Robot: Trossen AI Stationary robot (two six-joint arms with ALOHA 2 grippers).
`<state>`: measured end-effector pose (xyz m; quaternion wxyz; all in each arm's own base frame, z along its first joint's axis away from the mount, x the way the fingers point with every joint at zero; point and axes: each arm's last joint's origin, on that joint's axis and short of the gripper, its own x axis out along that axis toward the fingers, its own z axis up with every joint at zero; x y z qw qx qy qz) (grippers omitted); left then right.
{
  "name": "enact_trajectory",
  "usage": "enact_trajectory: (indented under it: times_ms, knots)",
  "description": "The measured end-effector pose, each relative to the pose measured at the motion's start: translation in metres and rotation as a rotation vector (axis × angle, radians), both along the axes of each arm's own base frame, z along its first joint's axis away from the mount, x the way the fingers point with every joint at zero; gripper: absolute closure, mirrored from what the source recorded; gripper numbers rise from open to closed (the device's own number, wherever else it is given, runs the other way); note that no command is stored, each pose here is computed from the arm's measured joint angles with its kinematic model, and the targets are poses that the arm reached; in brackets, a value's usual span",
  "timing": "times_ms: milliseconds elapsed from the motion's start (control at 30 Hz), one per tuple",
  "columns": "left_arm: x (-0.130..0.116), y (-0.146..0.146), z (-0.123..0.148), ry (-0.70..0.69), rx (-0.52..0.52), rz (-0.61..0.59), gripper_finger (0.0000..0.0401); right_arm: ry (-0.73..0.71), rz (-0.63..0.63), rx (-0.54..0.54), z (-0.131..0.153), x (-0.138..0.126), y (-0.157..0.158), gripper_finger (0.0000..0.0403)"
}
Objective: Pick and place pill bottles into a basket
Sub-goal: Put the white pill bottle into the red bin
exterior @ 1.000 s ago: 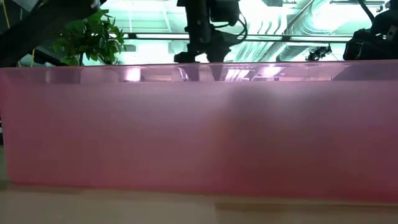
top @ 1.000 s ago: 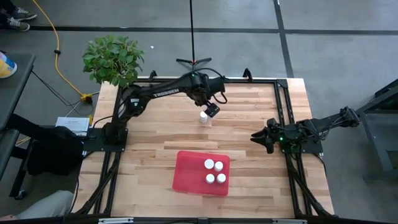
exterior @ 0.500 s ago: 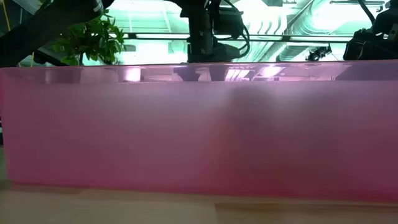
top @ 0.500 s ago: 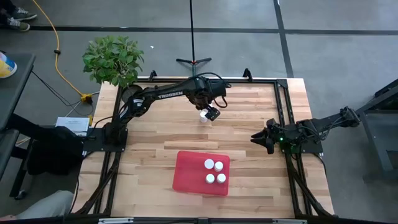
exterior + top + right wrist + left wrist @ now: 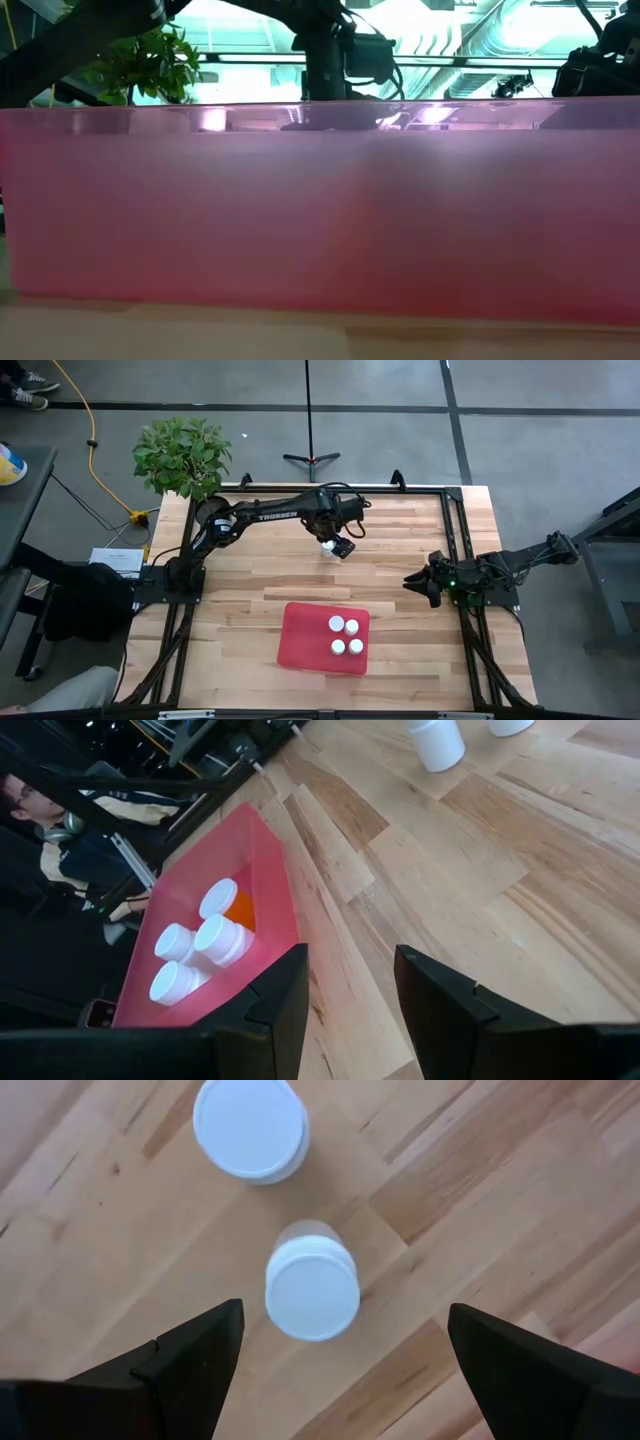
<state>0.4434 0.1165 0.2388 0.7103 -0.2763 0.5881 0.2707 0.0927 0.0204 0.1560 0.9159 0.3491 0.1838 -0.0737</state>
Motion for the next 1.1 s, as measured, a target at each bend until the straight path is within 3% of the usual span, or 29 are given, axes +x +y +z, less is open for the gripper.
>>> enact_trajectory:
  times_ms: [1100]
  knots:
    - [-0.003, 0.008, -0.035, 0.018, -0.037, 0.034, 0.0018, -0.001, -0.006, 0.0, 0.0, 0.0, 0.0, 0.0263]
